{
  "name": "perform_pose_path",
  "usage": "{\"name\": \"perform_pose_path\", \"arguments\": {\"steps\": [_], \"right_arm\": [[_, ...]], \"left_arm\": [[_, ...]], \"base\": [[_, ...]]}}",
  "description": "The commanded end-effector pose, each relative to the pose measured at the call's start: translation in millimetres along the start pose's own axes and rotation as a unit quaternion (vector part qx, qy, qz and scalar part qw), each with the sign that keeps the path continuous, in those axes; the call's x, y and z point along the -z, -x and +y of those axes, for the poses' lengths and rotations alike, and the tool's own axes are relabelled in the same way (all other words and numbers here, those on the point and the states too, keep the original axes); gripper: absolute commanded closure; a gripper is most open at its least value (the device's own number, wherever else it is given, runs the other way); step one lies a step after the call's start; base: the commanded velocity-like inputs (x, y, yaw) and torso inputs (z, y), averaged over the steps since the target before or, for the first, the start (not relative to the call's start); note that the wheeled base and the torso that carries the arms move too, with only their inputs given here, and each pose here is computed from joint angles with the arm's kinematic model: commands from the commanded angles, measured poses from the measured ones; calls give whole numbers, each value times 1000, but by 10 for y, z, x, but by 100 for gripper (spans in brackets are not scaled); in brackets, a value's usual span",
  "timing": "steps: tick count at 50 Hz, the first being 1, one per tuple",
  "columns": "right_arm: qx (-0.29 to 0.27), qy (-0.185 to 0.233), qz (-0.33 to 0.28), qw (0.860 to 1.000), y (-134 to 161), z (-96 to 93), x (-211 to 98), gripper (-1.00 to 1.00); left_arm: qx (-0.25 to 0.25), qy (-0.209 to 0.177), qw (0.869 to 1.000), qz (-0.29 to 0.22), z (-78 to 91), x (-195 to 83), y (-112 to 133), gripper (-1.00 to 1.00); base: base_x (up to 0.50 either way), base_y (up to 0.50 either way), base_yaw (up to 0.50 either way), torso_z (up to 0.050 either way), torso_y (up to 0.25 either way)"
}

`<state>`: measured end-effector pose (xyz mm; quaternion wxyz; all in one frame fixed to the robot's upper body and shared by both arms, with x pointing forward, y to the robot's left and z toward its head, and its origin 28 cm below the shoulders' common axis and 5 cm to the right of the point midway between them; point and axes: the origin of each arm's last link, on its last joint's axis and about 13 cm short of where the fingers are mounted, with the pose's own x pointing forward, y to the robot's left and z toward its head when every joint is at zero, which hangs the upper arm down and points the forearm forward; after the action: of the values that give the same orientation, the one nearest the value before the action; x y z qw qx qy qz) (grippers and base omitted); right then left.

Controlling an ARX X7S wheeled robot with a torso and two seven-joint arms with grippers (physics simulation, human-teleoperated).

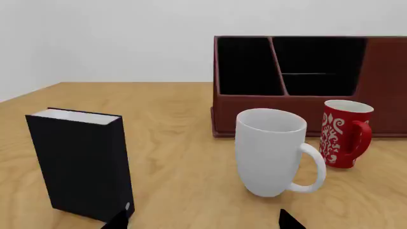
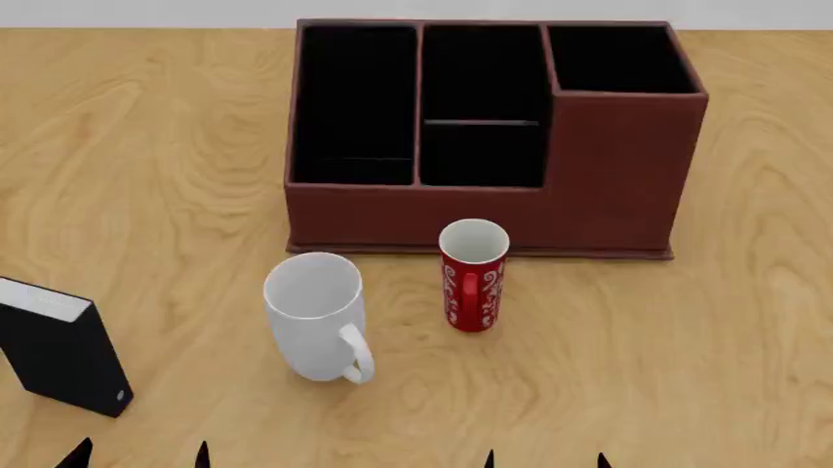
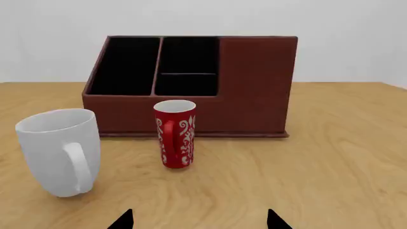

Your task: Pick up the white mug and place it to the right of the caddy.

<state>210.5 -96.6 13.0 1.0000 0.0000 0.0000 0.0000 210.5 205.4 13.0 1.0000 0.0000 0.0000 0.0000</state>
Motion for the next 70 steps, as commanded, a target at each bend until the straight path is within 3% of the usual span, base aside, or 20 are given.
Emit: {"name": "perform_pose_path", "arguments": {"steps": [1,2,3,4,8,20,33,50,70], "right_arm": [[0,5,0,1000,0,1,0,-100],[-3,-17,-2,1000,-10,-20,-38,-100],[-5,-8,8,1000,-15,-26,-49,-100],[-3,35,21,999,-22,-38,-73,-100],[-28,20,21,999,-64,-61,-210,-100],[-24,52,-16,998,-151,-113,-643,-100],[-20,80,-51,995,-219,-138,-1057,-100],[-16,92,-80,992,-196,-137,-1307,-100],[-31,86,-80,993,-205,-143,-1304,-100]], "left_arm": [[0,-5,1000,0,3,0,0,-100],[7,16,1000,2,0,-22,2,-100],[7,16,1000,0,1,-32,-1,-100],[10,19,1000,-5,7,-51,-20,-100],[20,21,999,-17,20,-164,-59,-100],[12,-8,998,-58,17,-612,-116,-100],[15,-10,997,-76,51,-911,-129,-100],[34,-7,994,-103,-4,-1271,-92,-100],[40,-10,993,-114,-33,-1349,-79,-100]], "base": [[0,0,0,0,0],[0,0,0,0,0],[0,0,0,0,0],[0,0,0,0,0],[0,0,0,0,0],[0,0,0,0,0],[0,0,0,0,0],[0,0,0,0,0],[0,0,0,0,0]]}}
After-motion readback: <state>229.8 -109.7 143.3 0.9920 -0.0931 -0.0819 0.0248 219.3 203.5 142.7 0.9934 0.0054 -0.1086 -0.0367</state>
